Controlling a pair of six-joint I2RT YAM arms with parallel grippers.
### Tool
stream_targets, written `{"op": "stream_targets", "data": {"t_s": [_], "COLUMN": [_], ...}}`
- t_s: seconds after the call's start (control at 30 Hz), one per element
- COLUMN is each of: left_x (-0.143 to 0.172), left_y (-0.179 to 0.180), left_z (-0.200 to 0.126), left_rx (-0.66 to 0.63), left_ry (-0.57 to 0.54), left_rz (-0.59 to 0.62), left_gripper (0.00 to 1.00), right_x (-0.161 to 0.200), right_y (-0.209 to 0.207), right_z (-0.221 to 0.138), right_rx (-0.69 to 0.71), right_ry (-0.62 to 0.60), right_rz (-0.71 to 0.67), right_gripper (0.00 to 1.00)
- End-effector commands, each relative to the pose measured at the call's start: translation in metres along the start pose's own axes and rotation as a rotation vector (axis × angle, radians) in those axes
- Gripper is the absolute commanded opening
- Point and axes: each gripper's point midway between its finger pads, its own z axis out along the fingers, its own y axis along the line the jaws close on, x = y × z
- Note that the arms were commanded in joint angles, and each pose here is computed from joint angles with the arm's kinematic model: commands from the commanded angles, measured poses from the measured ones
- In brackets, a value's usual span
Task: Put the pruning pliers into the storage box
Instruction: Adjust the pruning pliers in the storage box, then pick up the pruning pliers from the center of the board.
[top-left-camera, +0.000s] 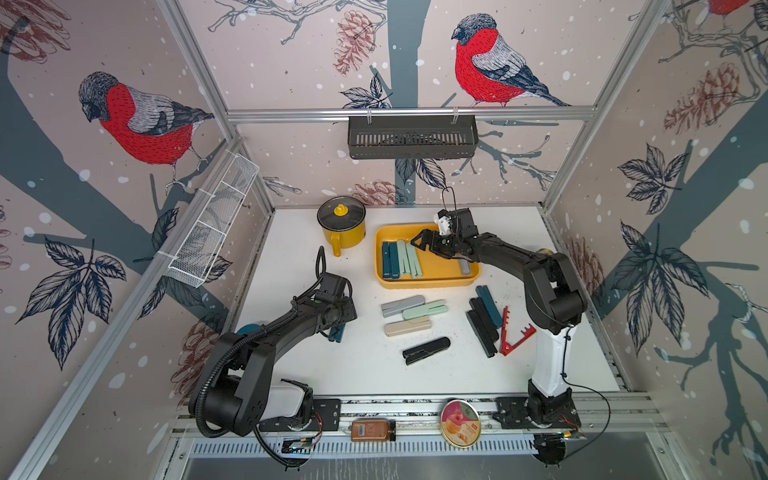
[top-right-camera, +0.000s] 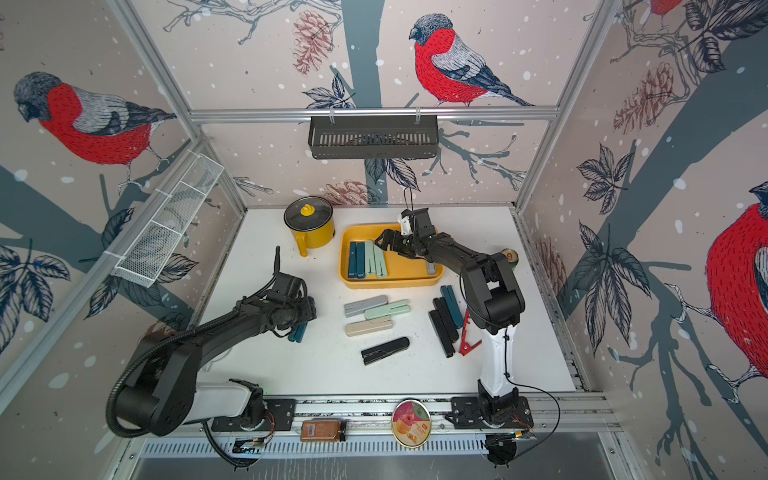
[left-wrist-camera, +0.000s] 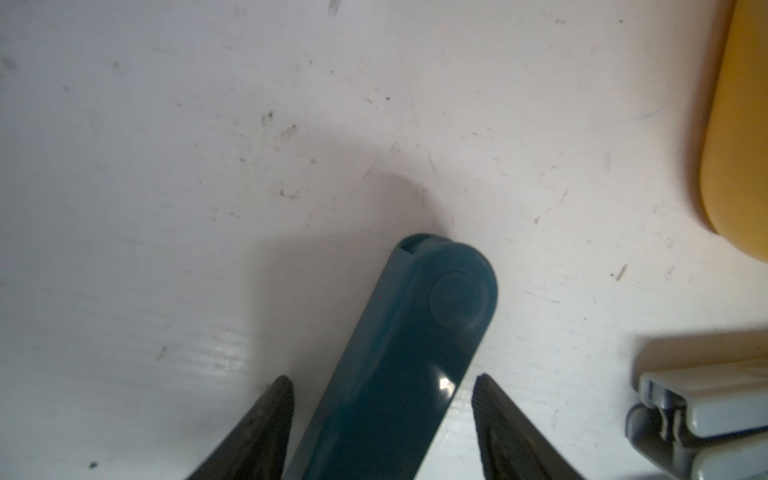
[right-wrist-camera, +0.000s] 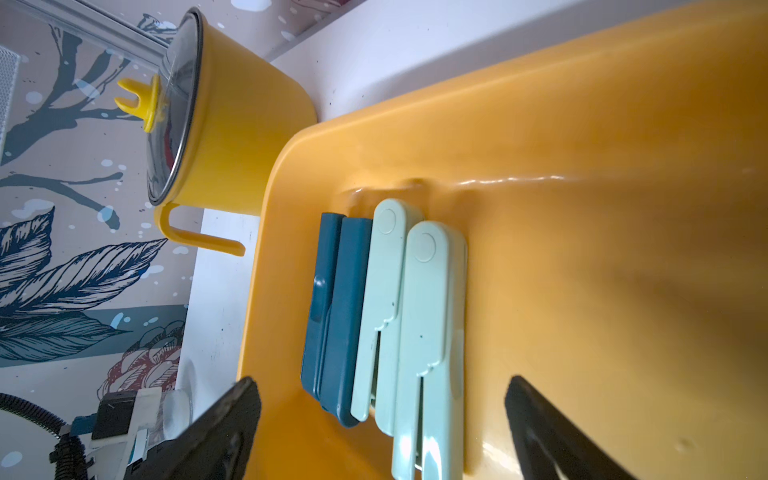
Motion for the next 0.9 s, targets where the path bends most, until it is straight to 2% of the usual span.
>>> {"op": "stream_targets", "data": {"t_s": [0.0,0.33,0.47,0.7,0.87], "left_x": [-0.001,0.002,-0.001,0.0,-0.007], "left_y": [-0.007,-0.013,-0.017,-0.018,-0.024], "left_z": [0.001,0.008,0.009,0.013,0.011], "left_rx": [0.034,0.055,0.064,0.042,0.052], "left_ry": [0.012,0.044,0.042,0.061,0.04], "left_rz": [0.007,0.022,0.023,0.037,0.037], "left_gripper": [0.65,0.4,0.35,0.35,0.21], "right_x": [-0.009,-0.019,-0.021,-0.025,-0.027], "right_y": [-0.003,-0.025,-0.03,-0.037,-0.041], "right_z": [-0.013,-0.043,-0.052,-0.063,-0.07], "right_rx": [0.015,0.037,0.043,0.048,0.049], "right_ry": [-0.036,-0.092,-0.106,-0.125,-0.139], "right_rz": [-0.022,0.019,0.03,0.039,0.046], "right_gripper": [0.93,0.93,0.93,0.93,0.93]}}
